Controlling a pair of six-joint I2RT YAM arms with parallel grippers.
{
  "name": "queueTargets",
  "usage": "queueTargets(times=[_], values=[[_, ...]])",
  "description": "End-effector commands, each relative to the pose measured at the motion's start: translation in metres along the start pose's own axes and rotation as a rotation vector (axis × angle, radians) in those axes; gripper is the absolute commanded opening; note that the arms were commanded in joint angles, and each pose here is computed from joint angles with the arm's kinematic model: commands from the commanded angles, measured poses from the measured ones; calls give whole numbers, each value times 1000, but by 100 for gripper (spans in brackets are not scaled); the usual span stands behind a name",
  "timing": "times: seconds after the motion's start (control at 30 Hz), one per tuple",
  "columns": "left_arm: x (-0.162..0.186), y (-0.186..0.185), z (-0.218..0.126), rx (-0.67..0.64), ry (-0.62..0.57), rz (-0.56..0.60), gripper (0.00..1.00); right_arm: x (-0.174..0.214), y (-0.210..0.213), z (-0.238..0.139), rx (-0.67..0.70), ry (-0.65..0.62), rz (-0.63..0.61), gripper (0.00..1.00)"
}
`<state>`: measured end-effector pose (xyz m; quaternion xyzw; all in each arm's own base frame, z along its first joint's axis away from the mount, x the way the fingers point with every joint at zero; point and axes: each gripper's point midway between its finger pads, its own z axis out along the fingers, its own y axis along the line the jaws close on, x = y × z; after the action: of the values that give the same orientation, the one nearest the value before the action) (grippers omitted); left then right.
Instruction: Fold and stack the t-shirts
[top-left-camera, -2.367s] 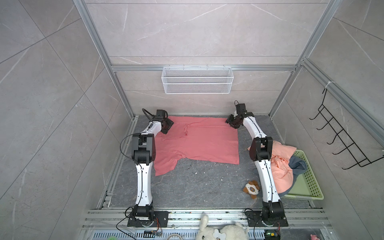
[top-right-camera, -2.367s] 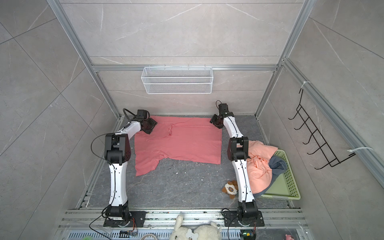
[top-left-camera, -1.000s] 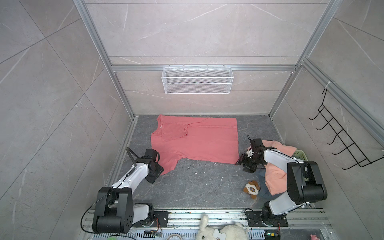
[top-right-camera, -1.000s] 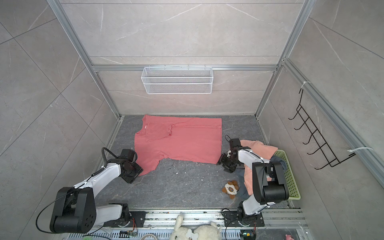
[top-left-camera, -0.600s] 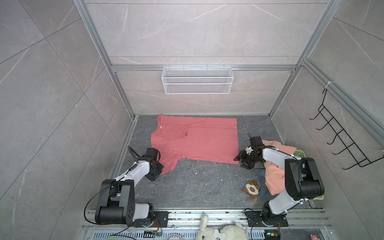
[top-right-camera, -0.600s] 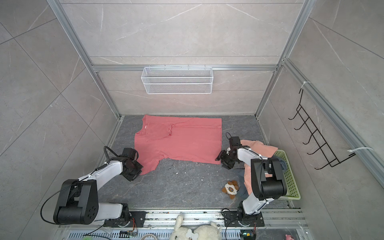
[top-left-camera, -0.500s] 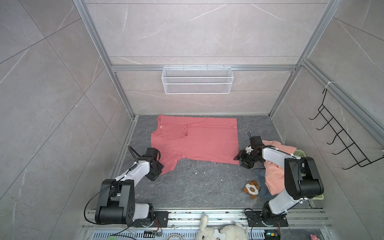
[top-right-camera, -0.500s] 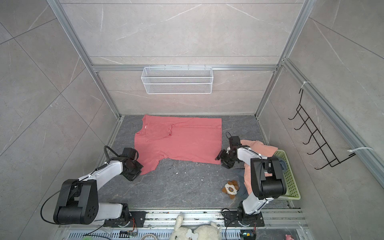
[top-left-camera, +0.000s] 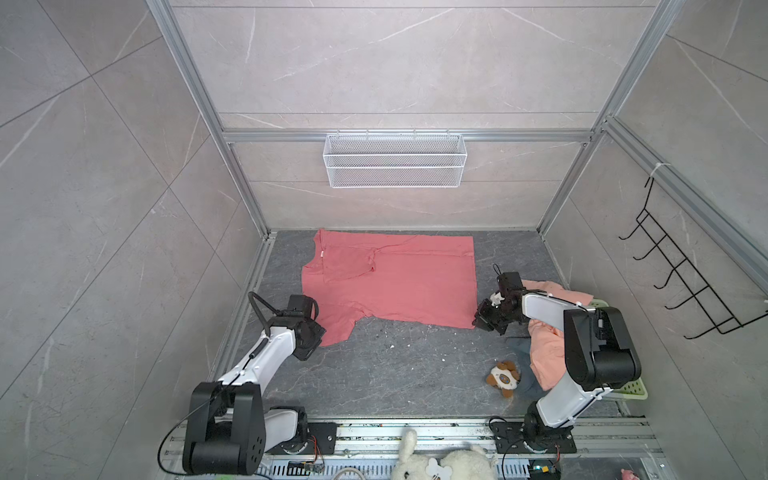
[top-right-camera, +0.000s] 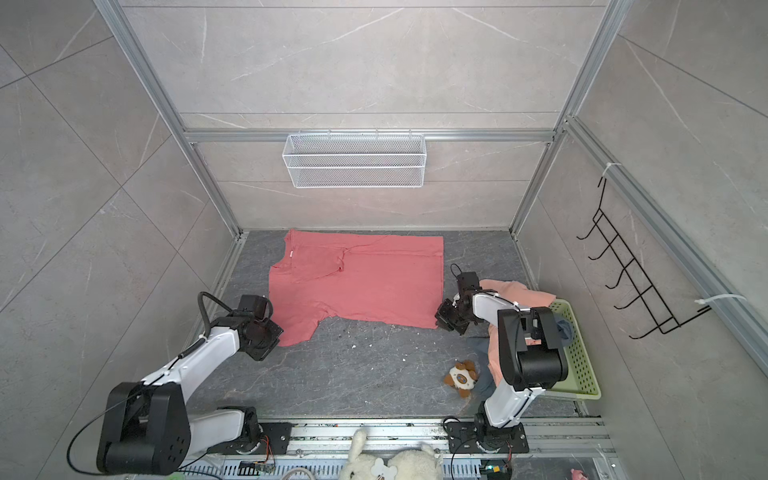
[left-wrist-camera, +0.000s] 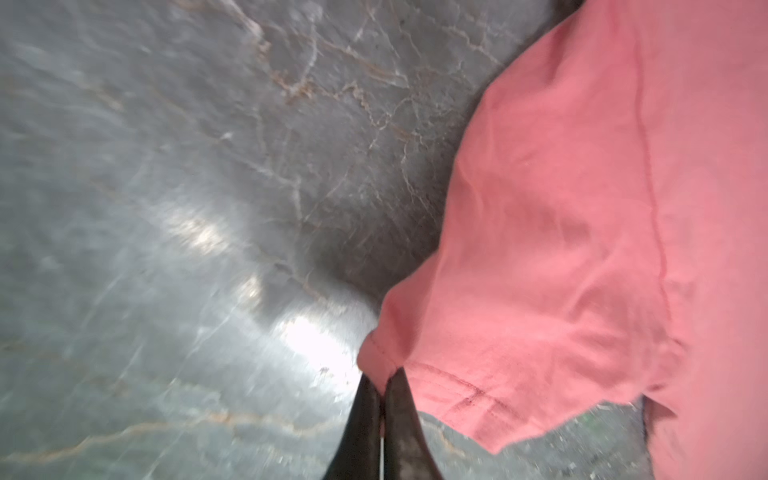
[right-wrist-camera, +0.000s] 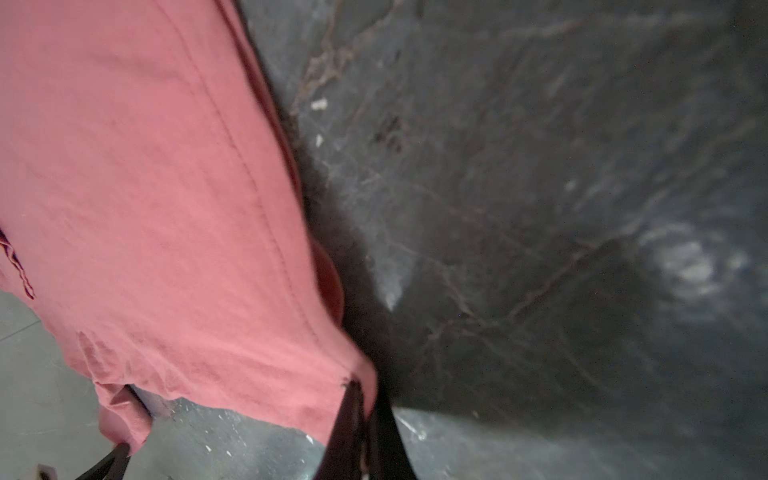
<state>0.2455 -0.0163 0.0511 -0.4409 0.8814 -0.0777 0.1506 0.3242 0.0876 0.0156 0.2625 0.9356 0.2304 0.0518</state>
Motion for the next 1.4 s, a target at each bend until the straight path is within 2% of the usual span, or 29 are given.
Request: queueTargets(times=[0.0,0.3,0.4,0.53,0.7,0.8,1.07,1.37], values=[[5,22,-24,-61,-9,-34,0,16,-21,-7,108,51,-34,3],[29,56,-72,-42,-40,-87,0,26,-21,-38,133,15,-86,0],[26,51,-78,-25,-49,-67,0,16,-14,-47,128,-34,-89,0],[6,13,-94,54,-84,5,0,-3,8,-58,73,-97,-77,0],[-35,-58,-122,181,-170,127,0,-33,39,-73,12,-180,-79,0],[-54,-102,-125,230,-182,209,0,-52,56,-76,-14,-208,-74,0],[-94,-182,-96,204,-175,397,0,-104,81,-59,-28,-254,-26,0],[-129,-221,-52,154,-167,419,0,-140,82,-33,4,-249,15,0]])
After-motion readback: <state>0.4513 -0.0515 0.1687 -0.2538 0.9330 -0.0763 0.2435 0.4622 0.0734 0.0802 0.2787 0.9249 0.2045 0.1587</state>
